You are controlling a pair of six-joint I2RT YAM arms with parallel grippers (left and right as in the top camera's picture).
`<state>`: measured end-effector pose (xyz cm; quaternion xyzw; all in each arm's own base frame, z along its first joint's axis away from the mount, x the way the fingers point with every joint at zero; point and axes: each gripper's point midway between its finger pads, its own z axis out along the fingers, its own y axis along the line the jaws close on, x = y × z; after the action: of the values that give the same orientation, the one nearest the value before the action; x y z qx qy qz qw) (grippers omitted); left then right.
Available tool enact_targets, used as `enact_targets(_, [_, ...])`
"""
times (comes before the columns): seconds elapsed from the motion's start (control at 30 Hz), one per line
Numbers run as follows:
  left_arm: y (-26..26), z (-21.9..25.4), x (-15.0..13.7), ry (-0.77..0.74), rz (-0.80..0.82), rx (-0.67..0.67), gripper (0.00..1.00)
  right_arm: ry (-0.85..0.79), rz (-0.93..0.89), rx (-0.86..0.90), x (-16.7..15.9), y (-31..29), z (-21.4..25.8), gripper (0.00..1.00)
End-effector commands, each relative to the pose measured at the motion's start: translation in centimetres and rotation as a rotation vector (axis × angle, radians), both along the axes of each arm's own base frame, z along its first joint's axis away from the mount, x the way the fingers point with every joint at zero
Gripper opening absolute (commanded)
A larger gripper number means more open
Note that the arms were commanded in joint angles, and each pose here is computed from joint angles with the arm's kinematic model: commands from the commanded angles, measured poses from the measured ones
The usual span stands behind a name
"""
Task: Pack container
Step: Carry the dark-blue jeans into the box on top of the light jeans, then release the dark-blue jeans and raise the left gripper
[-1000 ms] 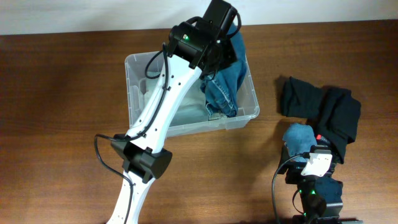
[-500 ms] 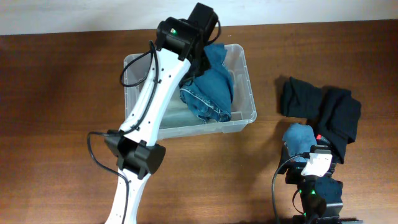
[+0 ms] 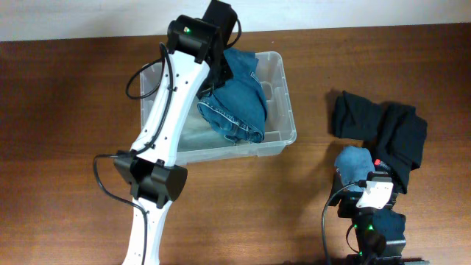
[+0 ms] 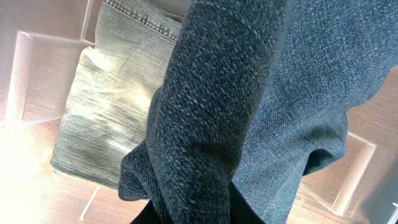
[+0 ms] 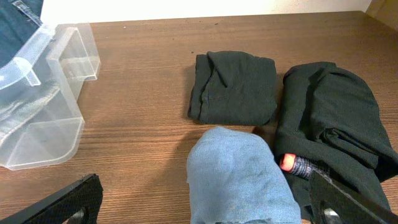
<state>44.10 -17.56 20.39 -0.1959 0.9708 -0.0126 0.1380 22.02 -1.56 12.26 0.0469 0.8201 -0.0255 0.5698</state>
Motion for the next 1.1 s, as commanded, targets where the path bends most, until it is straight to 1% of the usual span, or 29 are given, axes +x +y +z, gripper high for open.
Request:
enact_targets(0.0, [2.8,4.5,-0.2,-0.114,-0.026,0.061,0.08,0.002,-0.017,0.0,0.0,-0.3,-0.2,0.98])
enact_targets(0.03, [2.8,4.4,-0.2,-0.109,-0.043,0.069,0.24,0.002,-0.017,0.0,0.0,-0.3,-0.2,0.98])
enact_targets(0.07, [2.9,4.2,-0.2,-0.102,-0.051,0.075,0.54,0.002,-0.017,0.0,0.0,-0.3,-0.2,0.98])
enact_targets(0.1, [3.0,4.2,-0.2,-0.098,-0.066,0.081,0.63,0.002,-0.017,0.0,0.0,-0.3,-0.2,0.98])
enact_targets(0.17, [3.3,4.2,-0.1,-0.097,-0.087,0.091,0.63,0.002,-0.017,0.0,-0.1,-0.3,-0.2,0.98])
enact_targets(0.27, [4.1,5.0,-0.1,-0.113,-0.072,0.087,0.63,0.002,-0.017,0.0,0.0,-0.3,-0.2,0.98])
enact_targets(0.37, [5.4,6.7,-0.4,-0.15,-0.056,0.079,0.63,0.002,-0.017,0.0,0.0,-0.3,-0.2,0.98])
enact_targets(0.5, [8.0,10.4,-1.3,-0.23,-0.009,0.062,0.63,0.002,-0.017,0.0,-0.1,-0.3,-0.2,0.98])
enact_targets(0.57, [8.5,11.2,-1.6,-0.248,0.002,0.057,0.63,0.002,-0.017,0.0,0.0,-0.3,-0.2,0.98])
enact_targets(0.63, [8.6,11.3,-1.6,-0.248,-0.026,0.07,0.63,0.002,-0.017,0.0,0.0,-0.3,-0.2,0.98])
enact_targets(0.67, [8.5,11.0,-1.5,-0.239,-0.058,0.085,0.65,0.002,-0.017,0.0,0.0,-0.3,-0.2,0.98])
enact_targets(0.7, [8.5,10.7,-1.4,-0.227,-0.097,0.105,0.75,0.002,-0.017,0.0,-0.1,-0.3,-0.2,0.98])
enact_targets(0.73, [8.5,10.4,-1.3,-0.216,-0.148,0.127,0.78,0.002,-0.017,0.0,0.0,-0.3,-0.2,0.98])
enact_targets(0.77, [8.6,10.3,-1.3,-0.208,-0.188,0.144,0.77,0.002,-0.017,0.0,0.0,-0.3,-0.2,0.98])
enact_targets(0.8, [8.7,10.3,-1.3,-0.208,-0.199,0.152,0.7,0.002,-0.017,0.0,0.0,-0.3,-0.2,0.98])
enact_targets(0.83, [9.0,10.6,-1.4,-0.215,-0.193,0.159,0.69,0.002,-0.017,0.0,0.0,-0.3,-0.2,0.98])
enact_targets(0.93, [11.1,13.0,-1.8,-0.282,-0.142,0.268,0.69,0.002,-0.017,0.0,0.0,-0.3,-0.2,0.98])
enact_targets(1.0, [12.3,15.3,-2.7,-0.338,-0.11,0.336,0.69,0.002,-0.017,0.0,-0.1,-0.3,-0.2,0.98])
enact_targets(1.07, [13.3,18.3,-4.3,-0.413,-0.075,0.401,0.69,0.002,-0.017,0.0,-0.1,-0.3,-0.2,0.98])
